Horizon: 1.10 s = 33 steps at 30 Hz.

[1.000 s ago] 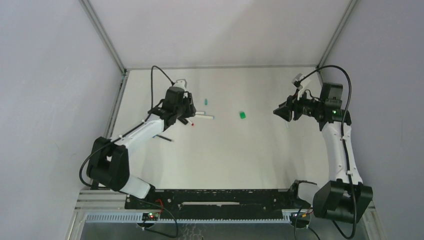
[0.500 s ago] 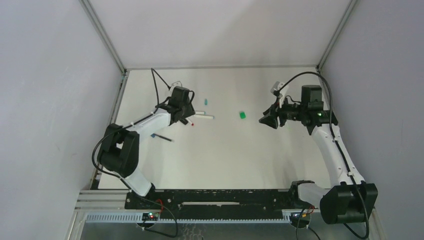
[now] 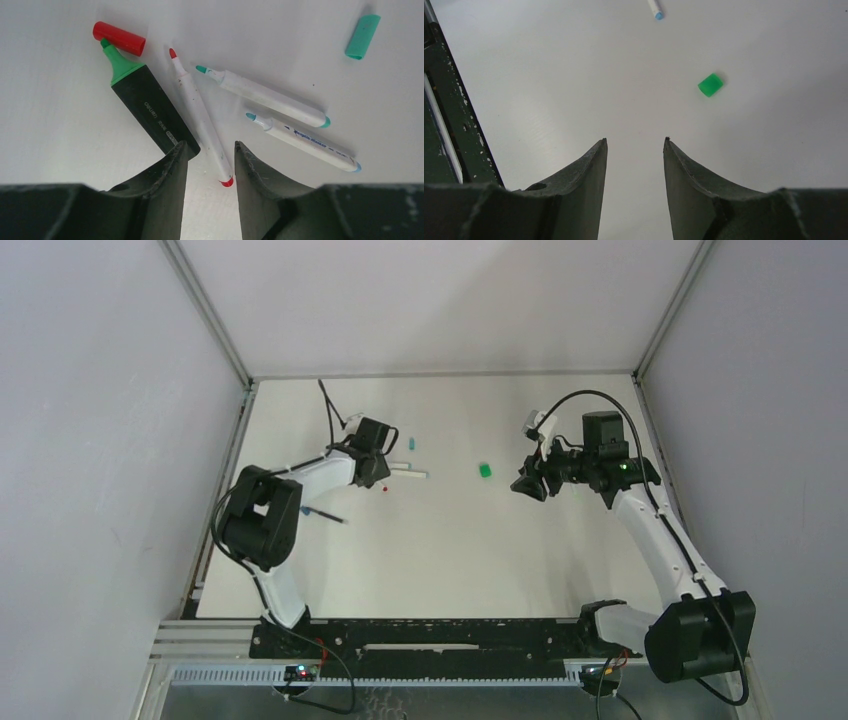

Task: Insert the pens into the pen caps
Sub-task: Pick up the pen from the center of the board.

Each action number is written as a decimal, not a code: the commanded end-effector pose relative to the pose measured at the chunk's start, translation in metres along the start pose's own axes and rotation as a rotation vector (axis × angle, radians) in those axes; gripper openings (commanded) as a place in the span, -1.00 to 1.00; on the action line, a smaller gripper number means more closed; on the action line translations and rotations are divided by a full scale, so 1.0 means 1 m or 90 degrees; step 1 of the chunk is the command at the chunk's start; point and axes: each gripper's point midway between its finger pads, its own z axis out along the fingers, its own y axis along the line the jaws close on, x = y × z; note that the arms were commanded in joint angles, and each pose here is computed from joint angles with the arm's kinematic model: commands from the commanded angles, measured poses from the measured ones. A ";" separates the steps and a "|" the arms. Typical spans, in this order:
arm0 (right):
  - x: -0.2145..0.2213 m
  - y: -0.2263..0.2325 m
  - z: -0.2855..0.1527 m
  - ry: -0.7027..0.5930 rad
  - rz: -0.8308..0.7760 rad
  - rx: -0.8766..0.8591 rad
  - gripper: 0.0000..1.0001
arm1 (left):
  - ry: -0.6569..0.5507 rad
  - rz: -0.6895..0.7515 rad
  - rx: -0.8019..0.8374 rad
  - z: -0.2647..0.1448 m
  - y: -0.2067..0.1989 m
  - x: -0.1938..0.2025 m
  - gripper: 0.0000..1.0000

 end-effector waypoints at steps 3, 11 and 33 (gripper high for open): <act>0.002 -0.004 0.002 0.006 -0.016 0.008 0.04 | -0.011 -0.013 -0.021 0.004 -0.003 -0.015 -0.14; 0.002 -0.005 0.002 0.006 -0.017 0.010 0.04 | -0.005 -0.010 -0.015 0.006 -0.006 -0.015 -0.18; 0.002 -0.006 -0.001 0.003 -0.015 0.010 0.04 | -0.048 -0.011 -0.005 -0.001 -0.009 -0.040 -0.24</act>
